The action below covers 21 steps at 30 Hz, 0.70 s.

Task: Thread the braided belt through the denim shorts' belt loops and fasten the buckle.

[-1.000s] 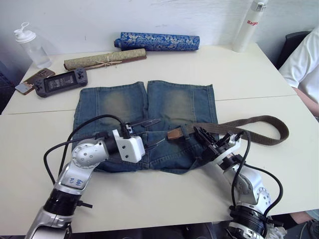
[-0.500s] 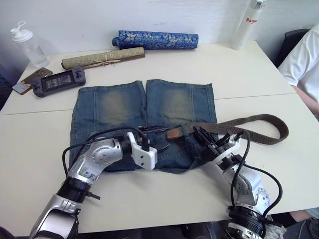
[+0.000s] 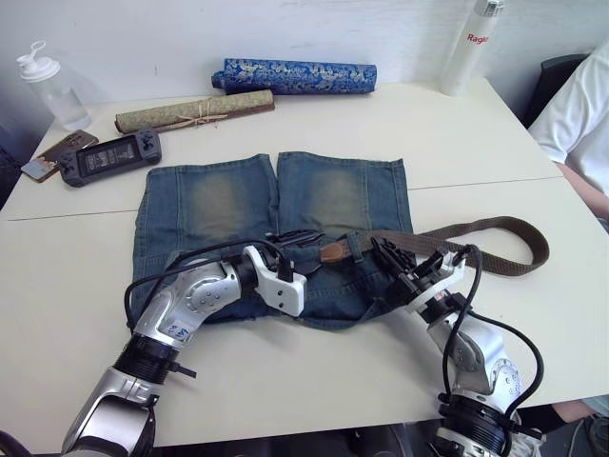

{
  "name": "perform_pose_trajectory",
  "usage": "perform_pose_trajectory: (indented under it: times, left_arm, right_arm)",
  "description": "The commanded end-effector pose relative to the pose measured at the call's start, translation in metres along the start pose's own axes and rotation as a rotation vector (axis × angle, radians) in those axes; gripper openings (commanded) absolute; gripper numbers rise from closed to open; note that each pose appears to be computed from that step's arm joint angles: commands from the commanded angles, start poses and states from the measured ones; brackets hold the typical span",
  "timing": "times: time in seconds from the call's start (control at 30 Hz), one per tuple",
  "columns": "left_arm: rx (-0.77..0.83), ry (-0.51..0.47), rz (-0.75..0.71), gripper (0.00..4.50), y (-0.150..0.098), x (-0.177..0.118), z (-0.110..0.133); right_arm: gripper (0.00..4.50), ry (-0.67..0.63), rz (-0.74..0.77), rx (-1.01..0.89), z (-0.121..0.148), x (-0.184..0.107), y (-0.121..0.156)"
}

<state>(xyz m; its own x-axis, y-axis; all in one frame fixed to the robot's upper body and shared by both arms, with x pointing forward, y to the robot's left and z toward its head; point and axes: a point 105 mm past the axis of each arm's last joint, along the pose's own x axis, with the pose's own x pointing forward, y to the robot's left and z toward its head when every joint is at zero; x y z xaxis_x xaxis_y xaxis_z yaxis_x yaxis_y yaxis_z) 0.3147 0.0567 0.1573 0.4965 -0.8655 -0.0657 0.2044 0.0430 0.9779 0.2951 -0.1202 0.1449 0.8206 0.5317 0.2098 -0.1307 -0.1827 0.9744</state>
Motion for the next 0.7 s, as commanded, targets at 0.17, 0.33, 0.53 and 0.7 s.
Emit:
perform_pose_trajectory:
  times: [0.17,0.33,0.53,0.7]
  left_arm:
    - [0.03,-0.034,0.01,0.83,0.002,0.009,0.008]
    - [0.038,-0.031,-0.002,0.03,0.001,0.013,0.007]
    - [0.04,-0.039,-0.008,0.03,0.001,0.013,0.01]
    - [0.037,-0.042,-0.024,0.0,-0.002,0.011,0.012]
  right_arm:
    - [0.0,0.038,0.032,0.019,-0.018,0.001,0.002]
    - [0.0,0.042,0.027,0.013,-0.018,0.0,0.002]
    - [0.0,0.036,0.018,0.011,-0.018,0.0,0.002]
    - [1.17,0.01,0.038,-0.042,-0.018,-0.005,0.013]
